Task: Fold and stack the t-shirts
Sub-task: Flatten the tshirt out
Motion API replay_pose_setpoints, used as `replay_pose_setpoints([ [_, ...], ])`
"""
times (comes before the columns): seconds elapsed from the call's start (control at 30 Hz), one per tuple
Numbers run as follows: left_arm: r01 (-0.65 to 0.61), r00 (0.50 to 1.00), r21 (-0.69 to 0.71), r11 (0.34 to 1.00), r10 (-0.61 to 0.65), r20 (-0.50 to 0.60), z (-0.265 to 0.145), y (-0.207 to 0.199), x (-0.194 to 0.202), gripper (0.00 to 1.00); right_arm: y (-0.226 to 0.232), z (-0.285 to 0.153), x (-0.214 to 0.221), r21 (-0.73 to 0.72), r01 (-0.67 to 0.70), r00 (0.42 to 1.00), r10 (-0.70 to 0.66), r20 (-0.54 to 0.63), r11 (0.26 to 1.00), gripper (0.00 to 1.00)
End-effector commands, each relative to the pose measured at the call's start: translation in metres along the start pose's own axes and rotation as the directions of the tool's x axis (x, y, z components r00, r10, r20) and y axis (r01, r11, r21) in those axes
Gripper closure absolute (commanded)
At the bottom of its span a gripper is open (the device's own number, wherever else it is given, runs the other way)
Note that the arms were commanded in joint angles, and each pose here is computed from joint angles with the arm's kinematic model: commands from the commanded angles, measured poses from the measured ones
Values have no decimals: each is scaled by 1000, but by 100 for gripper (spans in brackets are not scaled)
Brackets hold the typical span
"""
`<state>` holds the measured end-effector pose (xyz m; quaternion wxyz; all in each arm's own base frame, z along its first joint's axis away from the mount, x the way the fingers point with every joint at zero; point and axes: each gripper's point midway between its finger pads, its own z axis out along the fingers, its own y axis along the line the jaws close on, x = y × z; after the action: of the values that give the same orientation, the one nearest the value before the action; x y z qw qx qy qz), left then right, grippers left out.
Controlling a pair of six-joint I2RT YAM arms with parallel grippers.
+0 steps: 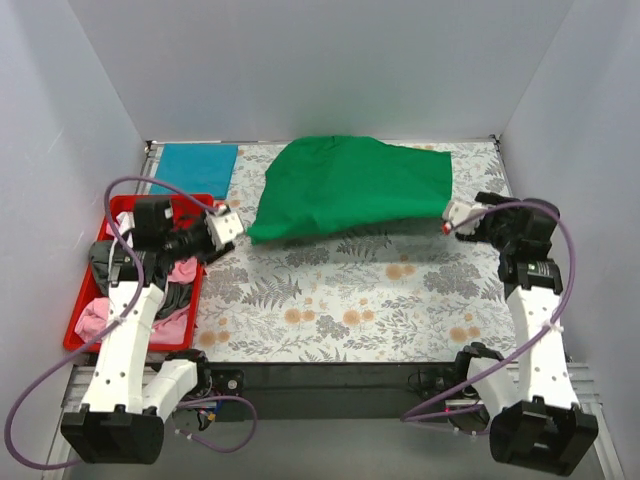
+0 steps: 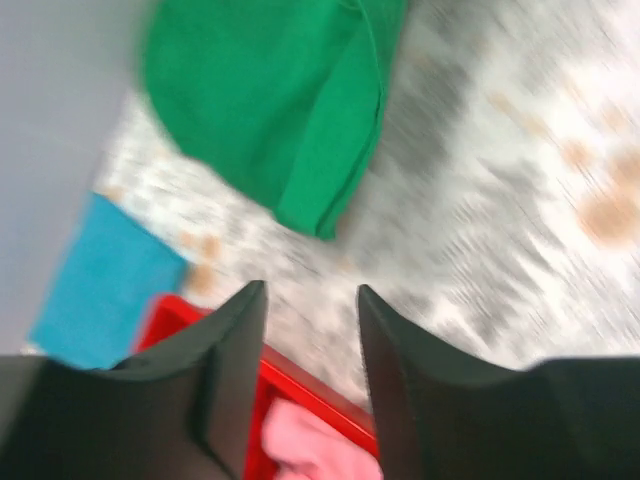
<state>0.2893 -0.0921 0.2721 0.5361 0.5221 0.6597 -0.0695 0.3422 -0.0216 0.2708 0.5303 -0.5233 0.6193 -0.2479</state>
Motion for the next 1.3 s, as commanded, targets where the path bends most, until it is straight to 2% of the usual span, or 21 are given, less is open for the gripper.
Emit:
replay_pose_setpoints([
  [0.0,25,993,308,951,12,-120,-32,-110,47,55,61,-31,11,-187,134,990,-141,-25,973,24],
  [0.07,16,995,314,949,15,-96,-43,-120,36,53,73,-42,6,-212,140,989,-145,-8,967,19],
  [0.17,122,991,314,942,-96,-97,-48,-121,21,52,67,-50,-2,-196,119,993,-120,7,973,16],
  [0.23,178,981,300,937,-148,-122,-34,-106,26,53,69,-41,1,-232,52,998,-55,-7,971,18],
  [0.27,258,963,280,925,-224,-148,-28,-101,28,53,66,-30,5,-263,4,1000,-11,-22,965,18],
  [0.3,251,966,237,938,-226,-129,-17,-82,27,53,67,-24,8,-278,-84,996,73,-49,957,20],
  [0.37,397,913,209,893,-362,-188,5,-66,39,56,62,-4,14,-330,-188,982,167,-92,925,28],
  [0.43,444,892,180,878,-414,-181,22,-41,35,56,62,9,15,-352,-308,951,276,-137,884,37],
  [0.47,529,841,174,830,-485,-241,39,-38,49,58,76,23,19,-407,-351,936,298,-189,843,40],
  [0.53,564,813,140,814,-517,-266,60,-22,50,61,72,37,18,-407,-408,911,336,-238,818,48],
  [0.57,590,782,108,800,-532,-326,75,-20,68,62,86,47,27,-435,-436,895,332,-296,788,51],
  [0.63,583,778,83,808,-526,-343,99,-18,70,64,98,60,17,-461,-463,882,343,-324,757,55],
  [0.7,568,754,49,822,-495,-432,122,-27,93,66,121,73,21,-501,-495,861,325,-391,710,60],
  [0.77,563,742,62,824,-471,-478,138,-42,100,67,137,83,31,-503,-549,824,330,-460,668,60],
  [0.9,572,704,97,815,-428,-567,162,-74,124,69,164,93,38,-533,-575,801,293,-522,621,61],
  [1.13,536,675,146,831,-318,-665,146,-126,160,71,214,82,70,-558,-605,755,186,-629,569,63],
  [1.23,524,656,166,835,-272,-704,126,-145,177,71,228,66,78,-592,-585,764,132,-631,555,58],
  [1.27,510,667,185,840,-251,-701,118,-148,175,71,227,60,79,-594,-575,769,124,-627,563,56],
])
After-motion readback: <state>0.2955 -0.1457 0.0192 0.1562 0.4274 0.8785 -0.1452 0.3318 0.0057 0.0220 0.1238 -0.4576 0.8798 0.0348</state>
